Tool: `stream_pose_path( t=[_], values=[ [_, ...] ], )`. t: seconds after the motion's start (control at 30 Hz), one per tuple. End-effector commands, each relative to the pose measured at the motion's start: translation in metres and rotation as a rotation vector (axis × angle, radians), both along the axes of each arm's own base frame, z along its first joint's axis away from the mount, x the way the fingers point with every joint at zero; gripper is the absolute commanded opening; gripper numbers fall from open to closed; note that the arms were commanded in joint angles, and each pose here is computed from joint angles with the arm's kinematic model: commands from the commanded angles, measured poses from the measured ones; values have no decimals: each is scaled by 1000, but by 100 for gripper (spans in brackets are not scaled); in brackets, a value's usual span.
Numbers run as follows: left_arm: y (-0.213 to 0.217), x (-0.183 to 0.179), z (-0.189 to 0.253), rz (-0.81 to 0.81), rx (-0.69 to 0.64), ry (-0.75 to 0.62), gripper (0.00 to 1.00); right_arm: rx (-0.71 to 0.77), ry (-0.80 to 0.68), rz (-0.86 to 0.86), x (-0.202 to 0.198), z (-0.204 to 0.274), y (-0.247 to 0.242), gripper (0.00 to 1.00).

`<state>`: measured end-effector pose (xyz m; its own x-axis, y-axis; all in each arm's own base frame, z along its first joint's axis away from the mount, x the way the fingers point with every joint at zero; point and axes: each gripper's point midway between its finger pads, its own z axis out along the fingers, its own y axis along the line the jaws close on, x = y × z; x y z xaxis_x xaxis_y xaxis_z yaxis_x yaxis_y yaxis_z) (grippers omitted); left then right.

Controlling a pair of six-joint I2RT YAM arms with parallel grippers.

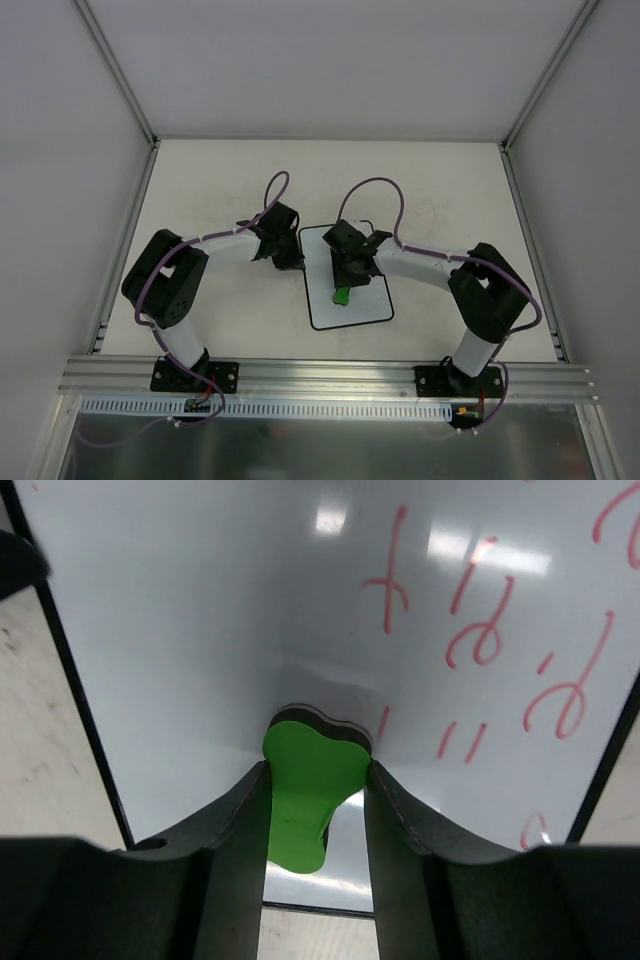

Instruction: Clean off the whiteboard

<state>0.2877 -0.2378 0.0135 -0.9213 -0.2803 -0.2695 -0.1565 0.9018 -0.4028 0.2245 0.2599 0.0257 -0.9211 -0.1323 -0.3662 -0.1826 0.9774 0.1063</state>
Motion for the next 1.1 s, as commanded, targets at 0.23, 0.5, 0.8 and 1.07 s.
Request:
stream_pose_path(
  t=[0.23, 0.5, 0.8, 1.07],
  values=[
    [42, -45, -40, -30, 176, 168, 0, -85, 88, -115, 17, -15, -38, 0],
    [45, -45, -41, -27, 175, 172, 0, -108, 139, -281, 26, -17, -110, 0],
    [45, -43, -40, -22, 171, 167, 0, -76, 100, -228, 24, -2, -105, 0],
    [45, -41, -36, -18, 172, 151, 0, -61, 126, -39, -18, -6, -45, 0]
  ],
)
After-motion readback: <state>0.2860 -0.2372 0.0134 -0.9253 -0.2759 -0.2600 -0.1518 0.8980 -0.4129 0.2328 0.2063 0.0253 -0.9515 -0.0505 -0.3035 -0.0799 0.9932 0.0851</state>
